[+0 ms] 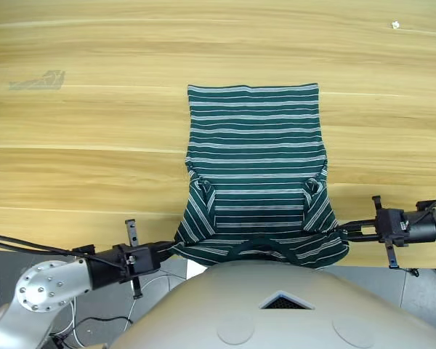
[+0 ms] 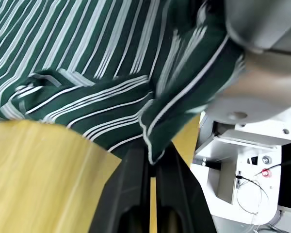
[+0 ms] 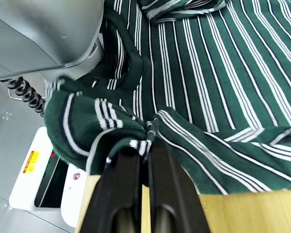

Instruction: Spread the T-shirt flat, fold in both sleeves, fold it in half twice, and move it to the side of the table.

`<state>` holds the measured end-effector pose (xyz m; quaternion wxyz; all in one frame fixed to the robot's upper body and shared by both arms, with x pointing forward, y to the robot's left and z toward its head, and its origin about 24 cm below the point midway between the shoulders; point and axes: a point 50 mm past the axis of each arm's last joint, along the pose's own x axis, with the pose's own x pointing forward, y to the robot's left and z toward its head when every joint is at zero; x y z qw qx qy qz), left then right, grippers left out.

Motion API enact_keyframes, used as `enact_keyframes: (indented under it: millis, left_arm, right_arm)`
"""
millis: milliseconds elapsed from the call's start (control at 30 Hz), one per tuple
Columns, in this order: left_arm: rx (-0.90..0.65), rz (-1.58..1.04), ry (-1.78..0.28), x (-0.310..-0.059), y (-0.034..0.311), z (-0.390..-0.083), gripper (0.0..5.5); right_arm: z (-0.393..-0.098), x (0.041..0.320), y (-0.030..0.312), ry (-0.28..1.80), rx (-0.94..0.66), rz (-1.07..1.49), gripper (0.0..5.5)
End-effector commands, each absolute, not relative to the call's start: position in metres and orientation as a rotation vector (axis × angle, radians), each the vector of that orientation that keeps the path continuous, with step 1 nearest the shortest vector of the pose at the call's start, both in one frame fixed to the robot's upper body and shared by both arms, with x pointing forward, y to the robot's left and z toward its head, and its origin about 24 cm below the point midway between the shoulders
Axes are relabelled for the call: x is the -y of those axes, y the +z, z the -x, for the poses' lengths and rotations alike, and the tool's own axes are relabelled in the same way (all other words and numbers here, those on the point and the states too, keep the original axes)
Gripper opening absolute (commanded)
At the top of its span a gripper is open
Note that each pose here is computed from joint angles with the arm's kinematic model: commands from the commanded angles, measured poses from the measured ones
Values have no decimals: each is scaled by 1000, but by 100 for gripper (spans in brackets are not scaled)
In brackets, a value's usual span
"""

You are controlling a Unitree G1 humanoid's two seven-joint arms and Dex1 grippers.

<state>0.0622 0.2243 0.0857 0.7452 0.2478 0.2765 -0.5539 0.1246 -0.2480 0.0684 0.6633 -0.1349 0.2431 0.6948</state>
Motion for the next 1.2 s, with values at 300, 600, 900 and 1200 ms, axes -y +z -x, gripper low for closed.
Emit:
enact_keyframes:
  millis: [300, 600, 900, 1200]
  left_arm:
    - [-387, -636, -1166, -217, 93, -157, 0]
    - [-201, -582, -1043, -199, 92, -229, 0]
    - [-114, -486, -778, -213, 91, -278, 0]
    - [-142, -494, -707, -215, 80, -291, 0]
  right_arm:
    - [-198, 234, 78, 1429, -310, 364, 2]
    - [-265, 232, 90, 1254, -148, 410, 2]
    - [-313, 231, 89, 1021, -40, 386, 2]
    - [-341, 217, 70, 862, -122, 486, 2]
